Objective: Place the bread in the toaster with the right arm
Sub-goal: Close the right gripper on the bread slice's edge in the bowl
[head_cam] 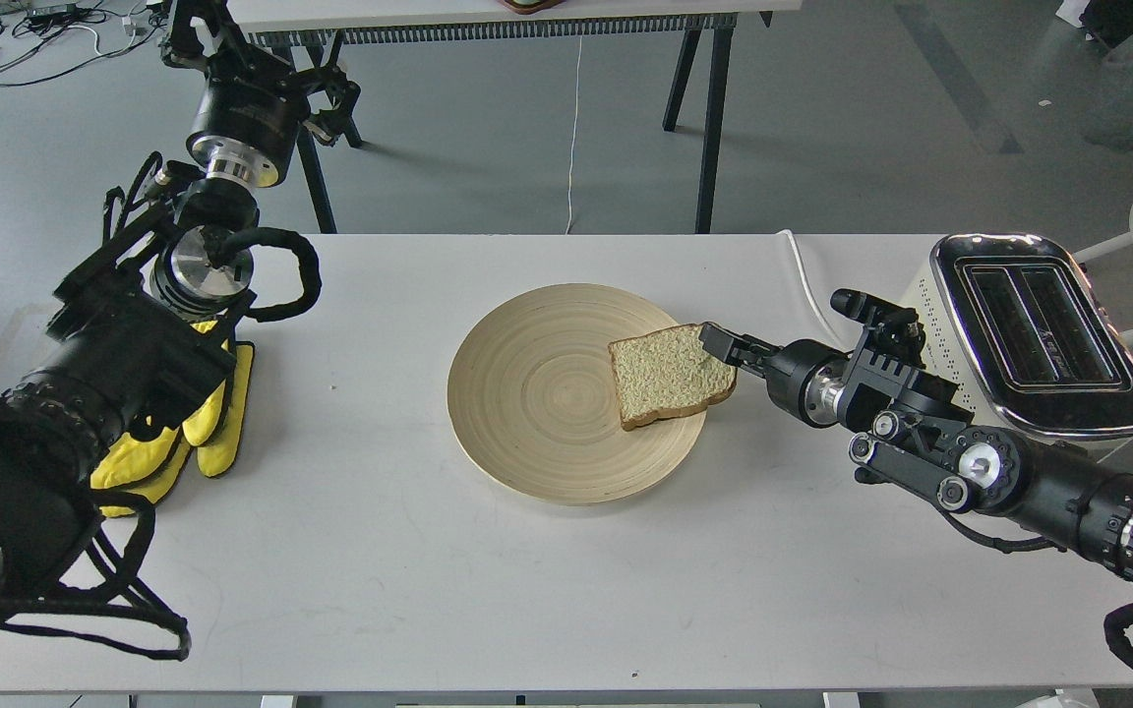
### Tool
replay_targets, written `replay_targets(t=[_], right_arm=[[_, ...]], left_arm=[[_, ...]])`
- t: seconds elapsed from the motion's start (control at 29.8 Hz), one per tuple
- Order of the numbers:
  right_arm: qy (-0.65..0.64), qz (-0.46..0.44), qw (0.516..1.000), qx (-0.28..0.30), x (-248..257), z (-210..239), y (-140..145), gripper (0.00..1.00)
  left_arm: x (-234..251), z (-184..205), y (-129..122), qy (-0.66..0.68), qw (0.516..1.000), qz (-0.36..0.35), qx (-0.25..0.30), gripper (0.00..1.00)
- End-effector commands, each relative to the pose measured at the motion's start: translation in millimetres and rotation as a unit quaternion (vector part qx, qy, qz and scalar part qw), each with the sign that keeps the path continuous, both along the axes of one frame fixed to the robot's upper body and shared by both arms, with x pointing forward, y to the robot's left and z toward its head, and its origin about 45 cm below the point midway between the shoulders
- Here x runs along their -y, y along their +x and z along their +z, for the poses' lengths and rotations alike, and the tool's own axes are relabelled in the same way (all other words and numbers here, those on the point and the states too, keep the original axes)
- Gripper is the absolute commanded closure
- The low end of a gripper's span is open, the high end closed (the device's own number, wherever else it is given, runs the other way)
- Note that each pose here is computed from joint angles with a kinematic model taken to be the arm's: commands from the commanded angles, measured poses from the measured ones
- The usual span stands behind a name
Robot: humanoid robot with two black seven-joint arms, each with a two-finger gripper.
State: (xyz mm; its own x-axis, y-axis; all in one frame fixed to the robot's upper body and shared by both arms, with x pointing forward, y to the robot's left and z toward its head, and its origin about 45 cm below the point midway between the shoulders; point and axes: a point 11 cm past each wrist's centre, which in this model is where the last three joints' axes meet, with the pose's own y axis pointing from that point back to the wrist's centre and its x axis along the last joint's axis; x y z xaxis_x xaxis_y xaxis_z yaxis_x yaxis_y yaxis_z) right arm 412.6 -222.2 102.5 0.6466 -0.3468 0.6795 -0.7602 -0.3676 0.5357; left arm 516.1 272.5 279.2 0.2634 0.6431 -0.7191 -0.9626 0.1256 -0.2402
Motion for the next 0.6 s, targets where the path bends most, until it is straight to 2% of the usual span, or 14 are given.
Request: replay_targets(t=[0.0,0.17,0.44,0.57], right_arm=[[0.001,0.001,1.0,-0.002,-1,-2,-2,0.51],[0.001,0.0,1.0,-0.007,1,-5,-4,0.7],[-0.014,0.015,1.0,-0.017,1,-14,-12,0.73],[-0.011,0.015,1.0,-0.017,0,-13,-12,0.85]], left_arm=[[0,0,0,0.0,1.0,0.0,0.0,0.0],[0,0,0,0.0,1.0,0.001,0.0,0.0],[-1,0,0,0.001,1.0,0.002,-0.001,0.0],[-1,0,0,0.0,1.0,0.003,-0.001,0.0]])
